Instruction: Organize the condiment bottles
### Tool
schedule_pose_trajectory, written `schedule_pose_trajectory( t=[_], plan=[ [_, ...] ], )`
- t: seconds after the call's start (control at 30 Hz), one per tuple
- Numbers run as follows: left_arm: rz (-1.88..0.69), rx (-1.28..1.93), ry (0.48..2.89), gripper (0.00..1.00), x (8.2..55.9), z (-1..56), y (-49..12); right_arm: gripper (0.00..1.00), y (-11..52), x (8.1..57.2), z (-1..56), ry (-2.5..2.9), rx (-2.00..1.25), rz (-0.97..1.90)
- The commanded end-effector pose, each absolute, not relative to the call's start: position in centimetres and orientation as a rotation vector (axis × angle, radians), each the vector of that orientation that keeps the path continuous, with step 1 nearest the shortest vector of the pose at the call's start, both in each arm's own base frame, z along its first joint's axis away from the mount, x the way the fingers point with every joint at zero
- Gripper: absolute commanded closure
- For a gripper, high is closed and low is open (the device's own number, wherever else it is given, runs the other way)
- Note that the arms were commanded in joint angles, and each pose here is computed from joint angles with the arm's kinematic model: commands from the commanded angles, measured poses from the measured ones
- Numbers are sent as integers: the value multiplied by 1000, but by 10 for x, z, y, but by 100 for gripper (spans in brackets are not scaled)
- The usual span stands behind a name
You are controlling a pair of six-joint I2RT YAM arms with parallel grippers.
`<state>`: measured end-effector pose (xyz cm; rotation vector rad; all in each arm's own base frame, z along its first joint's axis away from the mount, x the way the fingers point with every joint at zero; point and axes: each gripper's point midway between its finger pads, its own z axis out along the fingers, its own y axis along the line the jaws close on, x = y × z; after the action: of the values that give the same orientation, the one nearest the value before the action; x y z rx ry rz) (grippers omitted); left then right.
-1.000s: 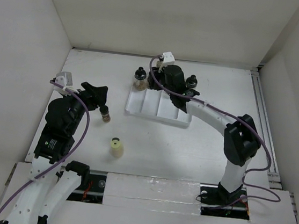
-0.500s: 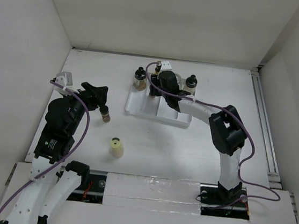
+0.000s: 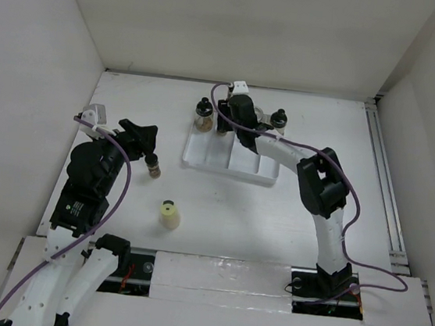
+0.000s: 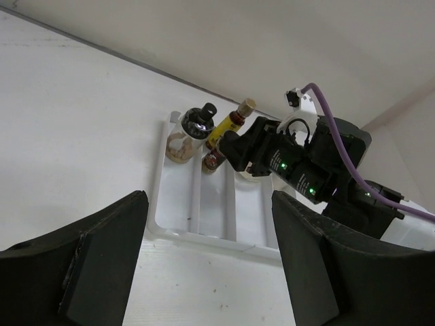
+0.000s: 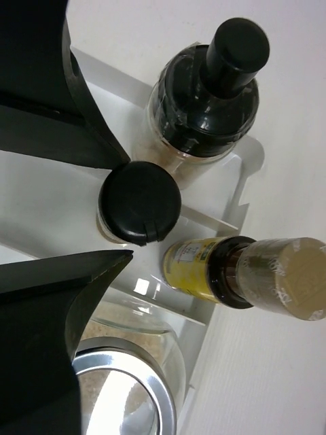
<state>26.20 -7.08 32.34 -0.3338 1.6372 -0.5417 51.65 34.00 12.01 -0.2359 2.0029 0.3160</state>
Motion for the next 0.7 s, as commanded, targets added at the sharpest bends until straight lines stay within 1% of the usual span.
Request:
schedule_pose_trajectory(
  t=[0.0, 0.03, 0.1, 0.2, 0.3, 0.5, 0.53, 0.6, 0.63, 0.67],
  plan=[
    [-544, -318, 1596, 31, 265, 333, -70, 43, 344, 528, 145, 1945, -224, 315],
    [-544, -318, 1596, 31, 265, 333, -70, 43, 343, 527, 142, 1958, -228, 309],
    [-544, -318, 1596, 31, 265, 333, -70, 40, 343, 527, 139, 1966, -231, 305],
    [-544, -318, 1596, 31, 265, 333, -70, 39, 340, 525, 137, 1977, -229, 290],
    [-544, -318, 1596, 31, 265, 333, -70, 39, 333, 519, 157, 1948, -202, 268],
    [-544, -318, 1596, 31, 265, 333, -70, 36, 340, 479, 231, 1820, -241, 240],
    [-544, -318, 1596, 31, 265, 333, -70, 32, 341, 472, 235, 1815, -248, 249],
    [-537, -324, 1585, 31, 263, 336, -68, 32, 346, 456, 242, 1805, -272, 280],
    [-525, -335, 1594, 31, 263, 332, -66, 32, 360, 444, 241, 1806, -315, 322],
    [-520, -341, 1583, 31, 263, 337, -64, 32, 367, 435, 229, 1828, -359, 346]
  ],
)
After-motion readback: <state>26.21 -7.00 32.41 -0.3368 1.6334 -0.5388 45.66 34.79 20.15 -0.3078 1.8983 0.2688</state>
